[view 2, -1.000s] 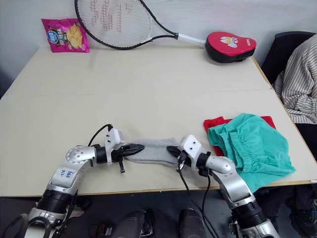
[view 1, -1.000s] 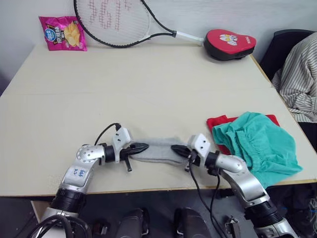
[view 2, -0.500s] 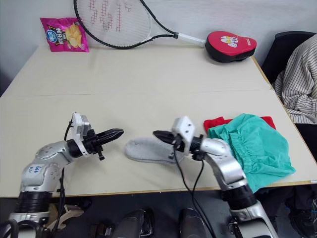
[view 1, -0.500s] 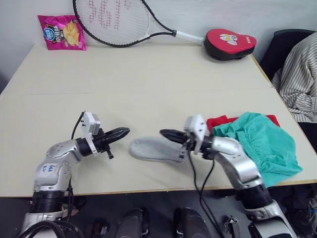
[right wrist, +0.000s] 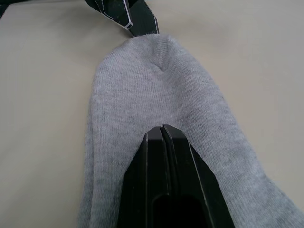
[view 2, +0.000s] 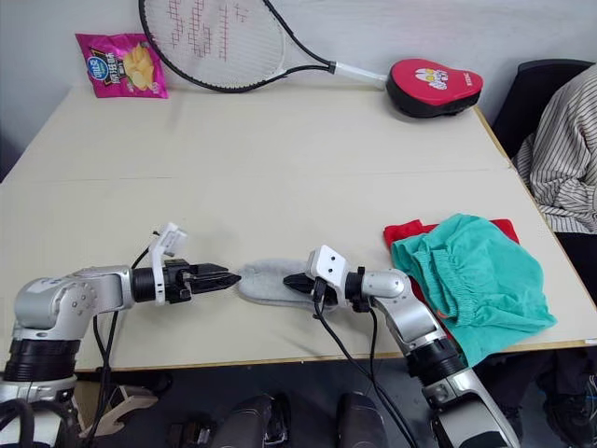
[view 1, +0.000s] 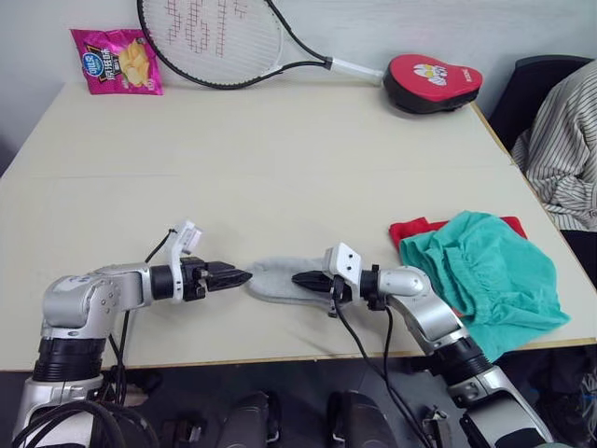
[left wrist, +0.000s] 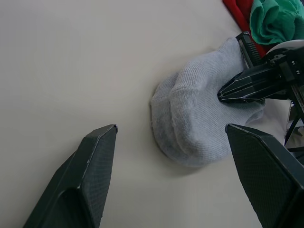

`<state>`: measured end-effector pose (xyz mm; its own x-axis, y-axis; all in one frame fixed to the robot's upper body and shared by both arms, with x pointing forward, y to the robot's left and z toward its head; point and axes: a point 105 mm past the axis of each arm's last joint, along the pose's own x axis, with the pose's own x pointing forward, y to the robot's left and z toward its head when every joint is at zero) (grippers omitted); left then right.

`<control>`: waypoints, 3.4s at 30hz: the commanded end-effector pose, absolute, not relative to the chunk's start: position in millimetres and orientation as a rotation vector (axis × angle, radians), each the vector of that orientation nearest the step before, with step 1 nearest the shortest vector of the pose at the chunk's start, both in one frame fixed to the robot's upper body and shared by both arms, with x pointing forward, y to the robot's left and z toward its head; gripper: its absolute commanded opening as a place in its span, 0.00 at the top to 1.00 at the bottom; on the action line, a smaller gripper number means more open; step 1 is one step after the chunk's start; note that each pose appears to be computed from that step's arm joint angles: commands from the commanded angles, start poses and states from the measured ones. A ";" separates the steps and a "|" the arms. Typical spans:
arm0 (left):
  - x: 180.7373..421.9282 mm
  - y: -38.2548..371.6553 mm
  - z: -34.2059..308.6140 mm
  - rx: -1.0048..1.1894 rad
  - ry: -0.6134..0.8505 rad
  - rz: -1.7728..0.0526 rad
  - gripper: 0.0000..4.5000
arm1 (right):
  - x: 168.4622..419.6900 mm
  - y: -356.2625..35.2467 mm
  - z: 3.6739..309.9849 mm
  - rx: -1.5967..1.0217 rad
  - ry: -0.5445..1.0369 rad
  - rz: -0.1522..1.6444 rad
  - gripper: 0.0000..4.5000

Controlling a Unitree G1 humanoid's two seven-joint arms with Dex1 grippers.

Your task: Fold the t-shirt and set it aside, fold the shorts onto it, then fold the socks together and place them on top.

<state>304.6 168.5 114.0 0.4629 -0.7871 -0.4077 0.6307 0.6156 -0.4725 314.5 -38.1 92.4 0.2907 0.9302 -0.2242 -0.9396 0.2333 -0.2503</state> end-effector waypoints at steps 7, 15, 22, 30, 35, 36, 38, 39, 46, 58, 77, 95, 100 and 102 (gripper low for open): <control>300.4 129.9 100.7 -0.379 0.737 -0.980 0.48 | 320.8 -38.3 92.3 -0.318 0.047 1.240 1.00; 310.1 134.6 128.0 -0.350 0.646 -1.034 1.00 | 319.8 -38.9 89.2 -0.319 0.054 1.235 1.00; 308.0 112.4 163.6 -0.108 0.615 -1.244 1.00 | 318.2 -42.3 85.8 -0.332 0.071 1.225 1.00; 315.4 58.4 161.9 -0.045 0.628 -1.417 1.00 | 310.9 -56.3 94.7 -0.390 0.079 1.192 1.00; 329.7 43.7 146.1 -0.113 0.556 -1.454 1.00 | 309.0 -64.9 103.2 -0.414 0.069 1.142 1.00; 328.7 42.9 141.1 -0.082 0.550 -1.470 1.00 | 308.4 -67.1 104.1 -0.416 0.070 1.131 1.00; 322.9 39.7 138.0 -0.069 0.542 -1.523 1.00 | 307.4 -71.9 106.8 -0.418 0.069 1.107 1.00; 321.3 39.8 136.8 -0.102 0.573 -1.523 0.93 | 306.5 -74.2 108.8 -0.410 0.066 1.092 1.00; 313.1 43.7 137.7 -0.020 0.458 -1.590 0.45 | 281.1 -117.6 120.4 -0.349 0.074 0.975 1.00; 319.3 54.4 156.9 0.083 0.058 -1.514 0.25 | 268.0 -162.7 169.8 -0.210 -0.064 0.917 1.00; 316.9 45.1 80.3 0.378 0.211 -1.401 1.00 | 312.4 -99.1 99.9 -0.147 -0.069 0.844 1.00; 318.1 40.2 84.0 0.425 0.108 -1.405 1.00 | 245.2 -152.1 122.9 0.726 0.437 0.837 0.18; 319.0 39.9 81.4 0.437 0.106 -1.405 1.00 | 242.5 -151.9 101.5 0.791 0.672 0.717 0.01; 319.3 40.0 81.2 0.435 0.107 -1.403 1.00 | 246.0 -140.7 103.8 0.883 0.697 0.727 0.01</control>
<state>321.4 39.8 95.2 0.1853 -0.9424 -0.2786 0.9592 0.1119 0.2596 248.2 -151.7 101.2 0.5916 0.7666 -0.2497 -0.2899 0.4913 0.8214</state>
